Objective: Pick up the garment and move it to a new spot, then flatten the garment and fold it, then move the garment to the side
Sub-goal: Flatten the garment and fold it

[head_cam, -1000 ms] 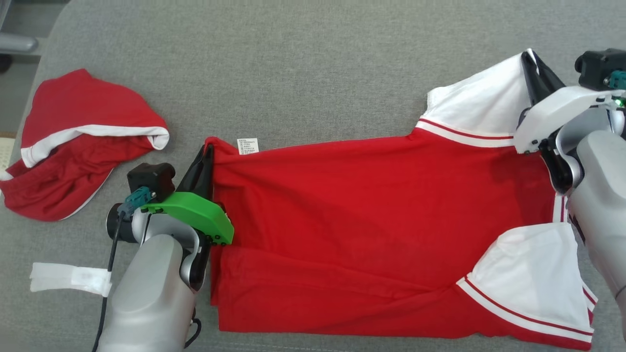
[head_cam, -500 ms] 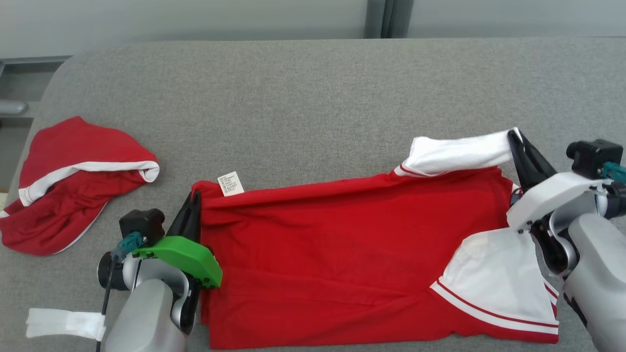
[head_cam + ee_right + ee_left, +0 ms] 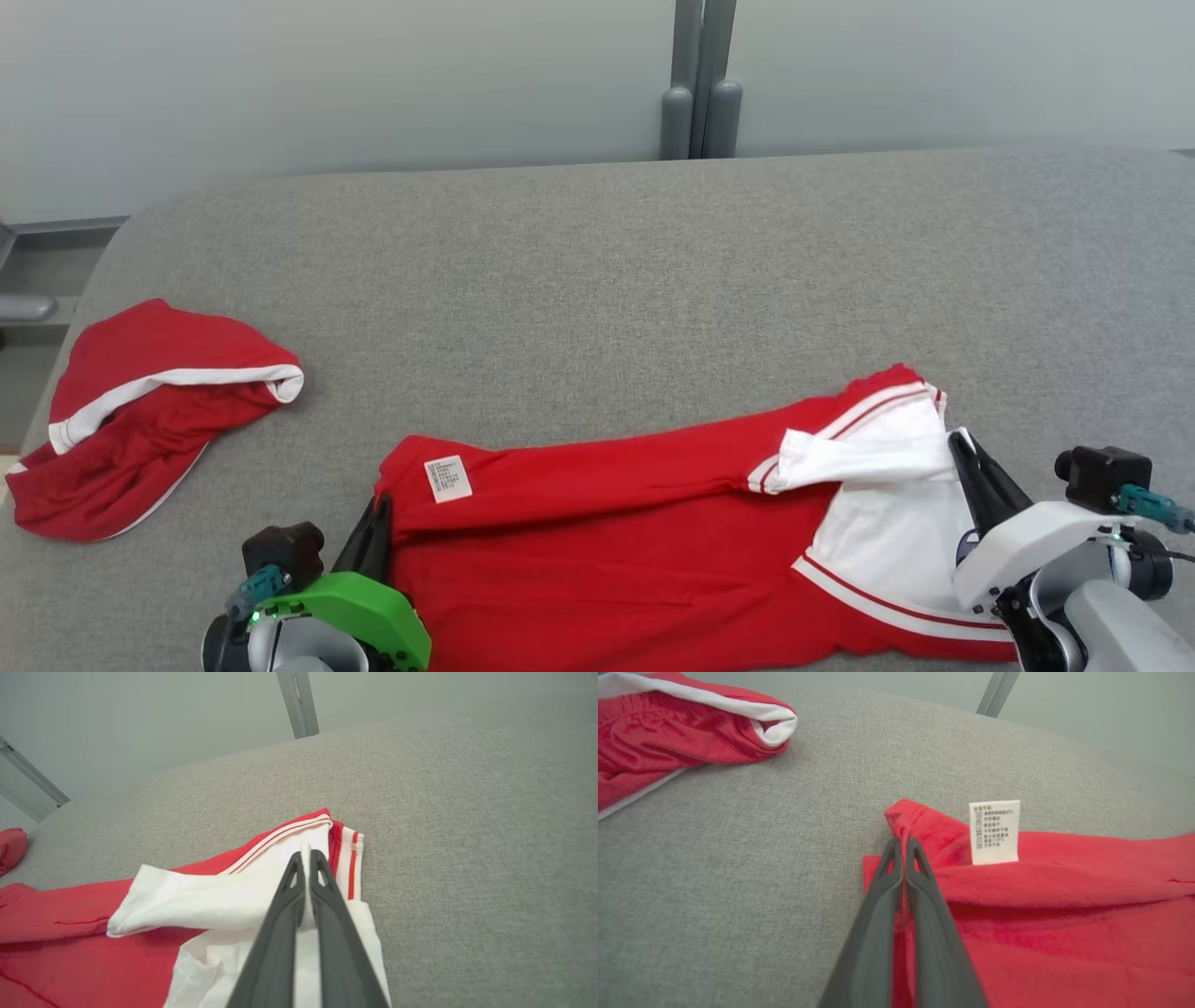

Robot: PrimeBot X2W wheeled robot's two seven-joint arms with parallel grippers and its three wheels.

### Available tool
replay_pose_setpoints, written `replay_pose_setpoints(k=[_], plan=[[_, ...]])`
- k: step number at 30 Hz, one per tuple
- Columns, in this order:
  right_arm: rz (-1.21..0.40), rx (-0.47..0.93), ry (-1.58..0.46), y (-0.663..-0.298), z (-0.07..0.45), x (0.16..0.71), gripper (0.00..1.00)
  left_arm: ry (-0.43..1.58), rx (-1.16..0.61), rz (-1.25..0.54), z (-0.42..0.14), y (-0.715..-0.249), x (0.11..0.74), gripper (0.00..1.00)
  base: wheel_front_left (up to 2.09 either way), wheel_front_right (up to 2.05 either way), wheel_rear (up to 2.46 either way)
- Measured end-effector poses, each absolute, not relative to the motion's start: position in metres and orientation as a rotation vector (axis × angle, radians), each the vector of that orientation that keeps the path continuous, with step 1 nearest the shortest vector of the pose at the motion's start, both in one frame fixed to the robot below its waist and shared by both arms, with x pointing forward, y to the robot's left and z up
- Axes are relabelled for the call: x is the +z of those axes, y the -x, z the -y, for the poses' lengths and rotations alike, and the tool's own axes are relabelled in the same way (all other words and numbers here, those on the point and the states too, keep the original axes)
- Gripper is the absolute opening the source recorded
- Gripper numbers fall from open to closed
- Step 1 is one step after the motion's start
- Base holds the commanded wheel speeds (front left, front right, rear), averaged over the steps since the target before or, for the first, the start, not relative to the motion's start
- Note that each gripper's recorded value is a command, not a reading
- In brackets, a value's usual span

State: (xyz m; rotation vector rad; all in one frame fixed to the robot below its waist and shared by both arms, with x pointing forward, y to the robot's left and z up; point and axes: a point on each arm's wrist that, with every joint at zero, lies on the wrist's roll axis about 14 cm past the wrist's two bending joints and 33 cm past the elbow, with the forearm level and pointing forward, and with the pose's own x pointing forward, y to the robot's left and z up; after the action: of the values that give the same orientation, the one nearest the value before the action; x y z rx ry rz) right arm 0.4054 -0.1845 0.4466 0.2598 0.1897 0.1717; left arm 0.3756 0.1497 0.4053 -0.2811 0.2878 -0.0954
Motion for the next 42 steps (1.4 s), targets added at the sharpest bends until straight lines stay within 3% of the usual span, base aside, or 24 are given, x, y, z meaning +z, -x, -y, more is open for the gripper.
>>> replay_pose_setpoints(k=[37,38,39,40,41,42], plan=[[-0.182,0.055,-0.314,-0.358,0.203,0.436,0.00,0.346,-0.067,-0.313,-0.146,-0.331,0.392,0.00,0.00,0.00,0.00],[-0.193,0.051,-0.313,-0.355,0.204,0.432,0.00,0.346,-0.066,-0.317,-0.146,-0.330,0.391,0.22,0.00,0.00,0.00],[-0.204,0.045,-0.312,-0.354,0.206,0.429,0.41,0.341,-0.061,-0.319,-0.147,-0.329,0.390,0.86,0.00,0.00,0.00],[-0.207,0.041,-0.312,-0.353,0.207,0.428,0.65,0.336,-0.061,-0.318,-0.147,-0.329,0.390,1.00,0.00,0.00,0.00],[-0.208,0.039,-0.313,-0.354,0.207,0.428,1.00,0.329,-0.061,-0.313,-0.148,-0.329,0.392,1.00,0.00,0.00,0.00],[-0.207,0.035,-0.314,-0.354,0.208,0.427,1.00,0.322,-0.058,-0.305,-0.149,-0.331,0.394,1.00,0.00,0.00,0.00]])
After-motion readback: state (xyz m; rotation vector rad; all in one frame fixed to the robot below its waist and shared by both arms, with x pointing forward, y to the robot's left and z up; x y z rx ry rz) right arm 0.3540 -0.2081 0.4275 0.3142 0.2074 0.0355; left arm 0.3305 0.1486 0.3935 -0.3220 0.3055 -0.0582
